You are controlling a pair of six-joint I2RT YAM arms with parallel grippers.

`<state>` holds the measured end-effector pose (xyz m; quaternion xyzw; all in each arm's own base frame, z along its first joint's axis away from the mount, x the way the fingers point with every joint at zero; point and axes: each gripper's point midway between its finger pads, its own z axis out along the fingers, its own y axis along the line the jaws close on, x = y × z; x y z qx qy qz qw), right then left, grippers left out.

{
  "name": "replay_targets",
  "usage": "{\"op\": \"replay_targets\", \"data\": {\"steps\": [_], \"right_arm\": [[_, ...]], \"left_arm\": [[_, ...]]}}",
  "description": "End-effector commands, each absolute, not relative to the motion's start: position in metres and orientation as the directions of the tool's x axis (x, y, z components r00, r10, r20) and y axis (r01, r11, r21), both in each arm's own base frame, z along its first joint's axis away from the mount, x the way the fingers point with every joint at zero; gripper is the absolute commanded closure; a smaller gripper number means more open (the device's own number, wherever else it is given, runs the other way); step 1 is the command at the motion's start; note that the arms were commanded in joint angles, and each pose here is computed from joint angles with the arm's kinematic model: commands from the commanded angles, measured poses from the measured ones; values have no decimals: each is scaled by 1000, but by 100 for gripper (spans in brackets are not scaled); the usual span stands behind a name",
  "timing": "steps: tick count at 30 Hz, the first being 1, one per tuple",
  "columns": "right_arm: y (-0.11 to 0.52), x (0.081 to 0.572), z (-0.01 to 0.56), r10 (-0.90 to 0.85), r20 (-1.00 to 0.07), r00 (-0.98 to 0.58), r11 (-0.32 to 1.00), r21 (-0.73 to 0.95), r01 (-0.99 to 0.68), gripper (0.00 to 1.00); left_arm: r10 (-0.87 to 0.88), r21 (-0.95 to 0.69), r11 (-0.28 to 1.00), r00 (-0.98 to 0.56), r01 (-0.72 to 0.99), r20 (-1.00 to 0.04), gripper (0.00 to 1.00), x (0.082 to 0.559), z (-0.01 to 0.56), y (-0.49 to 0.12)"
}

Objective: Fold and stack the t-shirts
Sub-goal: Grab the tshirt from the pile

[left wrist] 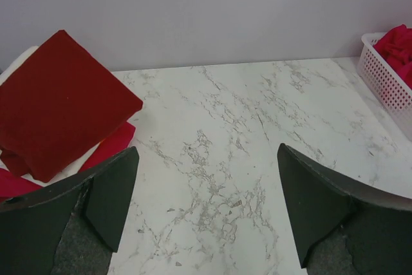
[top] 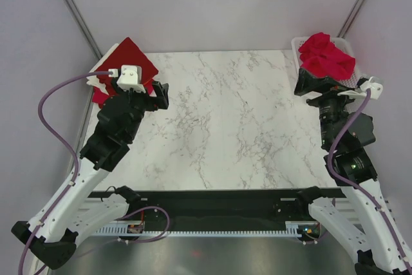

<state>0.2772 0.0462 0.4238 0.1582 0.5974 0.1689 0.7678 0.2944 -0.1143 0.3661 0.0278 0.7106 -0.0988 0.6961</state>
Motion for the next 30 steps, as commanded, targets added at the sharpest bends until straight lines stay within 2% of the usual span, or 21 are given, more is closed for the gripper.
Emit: {"op": "replay_targets", "data": {"steps": [1, 3, 4, 6, 8, 10, 11, 12, 14, 15, 17, 18, 20, 21, 23, 25, 26, 27, 28, 30], "right_arm": [[11, 263, 446, 421, -850, 317, 883, 464, 72, 2], [13, 261, 448, 379, -871, 314, 908, 416, 57, 2], [21, 263, 444, 301, -905, 300, 946, 324, 28, 2], [26, 271, 436, 240, -928, 285, 966, 257, 25, 2], [16, 281, 434, 229, -934, 276, 959, 266, 103, 2], [19, 309, 434, 177, -961, 214, 964, 213, 157, 2], [17, 337, 412, 118, -985, 126, 959, 146, 243, 2], [14, 346, 432, 117, -984, 134, 951, 150, 272, 2], [3, 391, 393, 62, -998, -32, 935, 47, 352, 2], [-16, 404, 409, 104, -995, -5, 917, 94, 387, 2], [-33, 441, 369, 152, -980, -127, 907, 87, 412, 2], [-52, 453, 376, 225, -969, -102, 894, 163, 417, 2], [-73, 477, 338, 284, -942, -180, 873, 177, 454, 2], [-88, 484, 340, 317, -935, -157, 854, 210, 476, 2], [-100, 506, 311, 339, -920, -197, 841, 202, 502, 2], [-112, 523, 312, 340, -922, -186, 835, 205, 510, 2], [-117, 538, 290, 343, -913, -221, 834, 188, 518, 2], [-120, 548, 298, 342, -918, -200, 833, 197, 517, 2], [-127, 560, 276, 349, -908, -232, 830, 184, 526, 2], [-137, 575, 278, 360, -908, -214, 824, 202, 529, 2]], "left_arm": [[-144, -143, 971, -6, 191, -989, 5, 291, 375, -116], [-143, -142, 969, -9, 203, -990, 4, 292, 375, -119], [-144, -143, 968, -11, 205, -990, 0, 291, 375, -119], [-145, -144, 968, -10, 208, -989, 0, 291, 375, -119], [-144, -143, 968, -8, 205, -990, 0, 290, 375, -118], [-142, -141, 968, -9, 206, -990, 0, 290, 375, -118], [-142, -141, 968, -9, 206, -990, 0, 290, 375, -118], [-141, -140, 968, -8, 208, -990, 0, 289, 376, -118], [-137, -136, 968, -12, 210, -990, 0, 289, 374, -119], [-136, -136, 968, -13, 210, -991, 0, 289, 373, -119], [-137, -136, 967, -13, 216, -991, 1, 288, 374, -120], [-133, -133, 967, -16, 216, -991, 1, 288, 372, -120], [-129, -130, 967, -17, 219, -991, 1, 288, 372, -121], [-128, -129, 968, -18, 217, -992, 2, 289, 371, -121], [-126, -128, 968, -22, 218, -992, 2, 289, 370, -122], [-122, -125, 967, -28, 220, -992, 2, 290, 369, -123], [-121, -124, 967, -31, 224, -992, 2, 291, 368, -125], [-117, -122, 967, -33, 226, -993, 2, 292, 367, -125], [-114, -119, 967, -36, 227, -993, 3, 292, 366, -126], [-110, -115, 968, -37, 224, -993, 3, 292, 366, -125]]}}
